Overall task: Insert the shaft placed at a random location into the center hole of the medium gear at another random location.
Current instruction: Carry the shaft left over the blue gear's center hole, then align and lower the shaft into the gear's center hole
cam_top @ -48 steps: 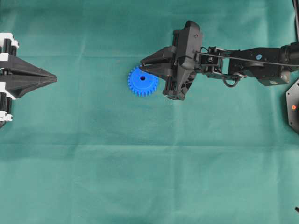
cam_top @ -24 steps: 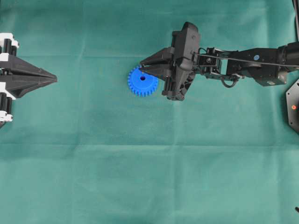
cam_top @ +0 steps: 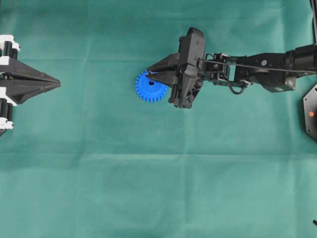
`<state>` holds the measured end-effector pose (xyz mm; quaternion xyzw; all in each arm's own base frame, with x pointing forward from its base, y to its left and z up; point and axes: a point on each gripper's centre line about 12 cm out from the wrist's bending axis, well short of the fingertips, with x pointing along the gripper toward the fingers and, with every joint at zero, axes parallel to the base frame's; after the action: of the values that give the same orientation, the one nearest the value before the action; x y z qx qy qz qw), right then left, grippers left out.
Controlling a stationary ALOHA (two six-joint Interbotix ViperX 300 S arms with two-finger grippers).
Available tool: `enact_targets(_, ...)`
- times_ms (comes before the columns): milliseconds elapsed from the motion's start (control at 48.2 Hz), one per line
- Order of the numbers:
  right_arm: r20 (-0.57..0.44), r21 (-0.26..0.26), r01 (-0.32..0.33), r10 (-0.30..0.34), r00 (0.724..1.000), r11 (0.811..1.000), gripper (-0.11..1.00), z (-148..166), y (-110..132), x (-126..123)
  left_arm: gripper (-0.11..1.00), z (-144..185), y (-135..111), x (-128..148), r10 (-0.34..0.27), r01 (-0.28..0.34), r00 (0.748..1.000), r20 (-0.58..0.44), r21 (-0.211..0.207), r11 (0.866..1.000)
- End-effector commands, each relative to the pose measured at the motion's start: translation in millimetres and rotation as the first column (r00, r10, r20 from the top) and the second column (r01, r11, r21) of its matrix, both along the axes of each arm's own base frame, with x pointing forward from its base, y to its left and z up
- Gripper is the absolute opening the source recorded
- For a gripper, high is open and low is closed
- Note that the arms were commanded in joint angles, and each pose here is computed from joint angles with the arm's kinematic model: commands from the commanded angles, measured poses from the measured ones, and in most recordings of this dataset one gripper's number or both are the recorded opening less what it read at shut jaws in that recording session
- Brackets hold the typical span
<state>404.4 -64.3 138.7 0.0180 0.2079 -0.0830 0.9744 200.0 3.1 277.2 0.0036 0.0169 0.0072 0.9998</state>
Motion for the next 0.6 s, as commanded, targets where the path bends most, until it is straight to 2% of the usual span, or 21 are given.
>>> enact_targets(0,0.026,-0.009,-0.004,0.004,1.000,1.000,0.13,8,0,4,0.00,5,0,2,0.001,-0.001,1.000,0.011,0.003,1.000)
enact_targets(580,0.091,-0.030,-0.009,0.012,0.996,1.000,0.13,39,1,0,0.00,6,0,2,0.001,-0.001,1.000,0.012,0.002,1.000)
